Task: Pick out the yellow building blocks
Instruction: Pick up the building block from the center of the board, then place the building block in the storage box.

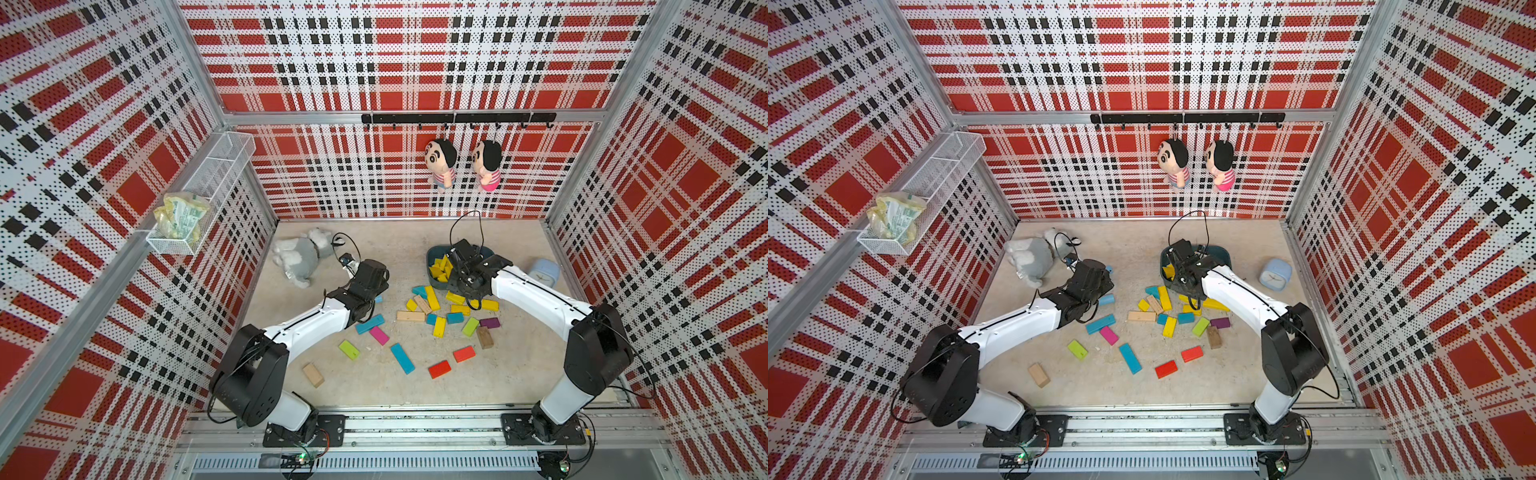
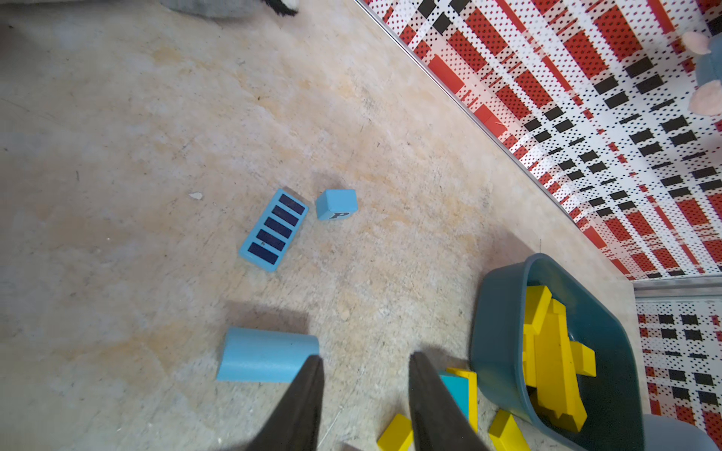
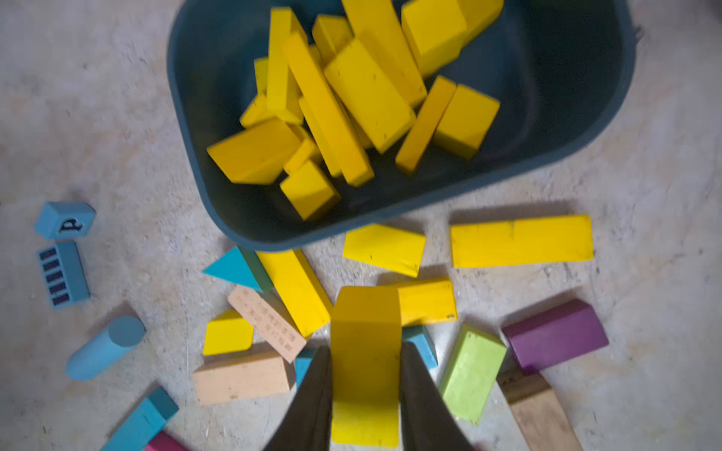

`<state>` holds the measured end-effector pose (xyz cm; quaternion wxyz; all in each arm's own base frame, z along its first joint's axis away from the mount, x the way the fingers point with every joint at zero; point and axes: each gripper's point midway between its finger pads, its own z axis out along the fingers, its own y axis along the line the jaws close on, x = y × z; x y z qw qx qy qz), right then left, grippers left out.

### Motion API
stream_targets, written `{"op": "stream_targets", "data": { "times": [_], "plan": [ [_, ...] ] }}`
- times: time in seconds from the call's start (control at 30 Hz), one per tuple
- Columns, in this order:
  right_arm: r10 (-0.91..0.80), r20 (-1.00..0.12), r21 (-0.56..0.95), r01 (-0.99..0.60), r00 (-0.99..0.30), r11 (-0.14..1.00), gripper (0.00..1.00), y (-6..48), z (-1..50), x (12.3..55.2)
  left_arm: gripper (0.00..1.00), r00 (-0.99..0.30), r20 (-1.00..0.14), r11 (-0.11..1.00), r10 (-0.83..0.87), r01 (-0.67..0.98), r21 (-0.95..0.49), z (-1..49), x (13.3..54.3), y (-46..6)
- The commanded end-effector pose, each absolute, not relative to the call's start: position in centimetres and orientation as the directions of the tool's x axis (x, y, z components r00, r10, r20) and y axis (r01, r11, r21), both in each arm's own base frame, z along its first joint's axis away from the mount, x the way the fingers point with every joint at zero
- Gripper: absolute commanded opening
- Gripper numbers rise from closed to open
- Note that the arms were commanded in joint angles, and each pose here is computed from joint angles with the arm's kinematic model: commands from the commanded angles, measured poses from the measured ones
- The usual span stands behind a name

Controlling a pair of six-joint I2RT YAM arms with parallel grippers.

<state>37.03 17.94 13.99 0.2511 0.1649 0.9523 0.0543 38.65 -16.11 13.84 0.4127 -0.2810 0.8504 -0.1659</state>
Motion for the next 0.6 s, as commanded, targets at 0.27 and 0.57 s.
{"op": "stream_targets", "data": {
  "times": [0.27, 0.57],
  "plan": [
    [0.226, -0.535, 0.163, 0.164, -0.814, 0.973, 0.22, 19.9, 14.7, 46.7, 0.41, -0.468, -0.631, 0.785, -0.619, -0.346, -0.514, 14.6, 38.3, -14.6],
    [0.196, -0.49, 0.152, 0.137, -0.849, 0.979, 0.24, 21.7, 10.6, 48.0, 0.42, -0.469, -0.63, 0.786, -0.618, -0.349, -0.511, 14.5, 38.2, -14.2]
  ]
}}
